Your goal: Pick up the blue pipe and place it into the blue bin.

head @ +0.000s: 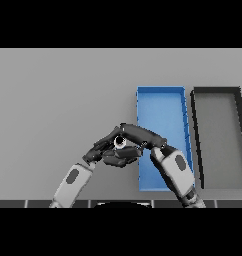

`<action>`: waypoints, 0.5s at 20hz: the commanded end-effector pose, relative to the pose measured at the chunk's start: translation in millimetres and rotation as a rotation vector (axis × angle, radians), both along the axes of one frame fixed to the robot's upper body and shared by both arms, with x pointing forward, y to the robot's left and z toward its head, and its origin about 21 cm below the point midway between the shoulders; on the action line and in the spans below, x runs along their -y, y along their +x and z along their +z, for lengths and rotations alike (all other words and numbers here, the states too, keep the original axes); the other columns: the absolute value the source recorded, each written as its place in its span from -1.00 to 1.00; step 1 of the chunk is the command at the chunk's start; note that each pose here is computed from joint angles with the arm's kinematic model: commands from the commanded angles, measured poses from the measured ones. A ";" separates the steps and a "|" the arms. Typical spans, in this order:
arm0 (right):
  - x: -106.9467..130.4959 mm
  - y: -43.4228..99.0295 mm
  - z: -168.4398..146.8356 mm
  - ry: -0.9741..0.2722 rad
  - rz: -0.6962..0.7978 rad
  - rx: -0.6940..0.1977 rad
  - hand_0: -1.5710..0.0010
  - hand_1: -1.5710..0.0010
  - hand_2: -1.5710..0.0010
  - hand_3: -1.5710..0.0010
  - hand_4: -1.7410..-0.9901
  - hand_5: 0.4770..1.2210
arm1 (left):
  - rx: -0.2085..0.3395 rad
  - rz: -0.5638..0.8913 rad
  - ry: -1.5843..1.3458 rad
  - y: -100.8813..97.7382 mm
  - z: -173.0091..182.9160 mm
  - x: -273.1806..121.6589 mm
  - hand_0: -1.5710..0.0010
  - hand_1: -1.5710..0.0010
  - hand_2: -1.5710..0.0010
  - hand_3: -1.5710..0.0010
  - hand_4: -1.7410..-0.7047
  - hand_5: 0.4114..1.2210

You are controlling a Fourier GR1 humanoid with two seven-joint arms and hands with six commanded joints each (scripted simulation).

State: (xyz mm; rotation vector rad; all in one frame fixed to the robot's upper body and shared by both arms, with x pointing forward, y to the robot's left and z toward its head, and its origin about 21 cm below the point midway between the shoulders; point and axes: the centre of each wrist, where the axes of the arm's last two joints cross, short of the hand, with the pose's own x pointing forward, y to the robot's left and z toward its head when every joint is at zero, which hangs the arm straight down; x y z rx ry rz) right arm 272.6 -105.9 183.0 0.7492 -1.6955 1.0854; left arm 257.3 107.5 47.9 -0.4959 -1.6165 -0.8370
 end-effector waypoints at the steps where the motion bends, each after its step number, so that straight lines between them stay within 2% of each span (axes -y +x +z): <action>1: 0.4 1.1 -0.4 0.019 0.000 0.001 -1.00 -1.00 -1.00 -1.00 -1.00 1.00 | 0.003 0.011 0.020 1.3 0.2 -2.0 0.92 0.92 0.93 0.93 0.52 -0.69; 2: -1.0 4.6 0.8 0.023 -0.010 -0.009 -1.00 -1.00 -1.00 -1.00 -1.00 1.00 | 0.002 0.016 0.027 3.5 0.9 -0.5 0.93 0.94 0.94 0.95 0.53 -0.75; 4: 0.3 0.0 5.2 0.082 0.032 -0.063 -1.00 -1.00 -1.00 -1.00 -1.00 1.00 | -0.002 0.015 0.039 2.6 -2.9 -1.5 0.96 0.96 0.96 0.97 0.57 -0.82; 7: 4.0 5.5 30.5 0.134 0.032 -0.126 -1.00 -1.00 -1.00 -1.00 -1.00 1.00 | -0.013 0.003 0.049 2.0 -2.7 0.8 0.98 0.98 0.98 0.98 0.60 -0.86; 10: 12.8 18.3 62.2 0.190 0.042 -0.130 -1.00 -1.00 -1.00 -1.00 -1.00 1.00 | -0.014 0.012 0.057 2.2 -2.8 -0.8 0.99 0.99 0.99 0.99 0.61 -0.91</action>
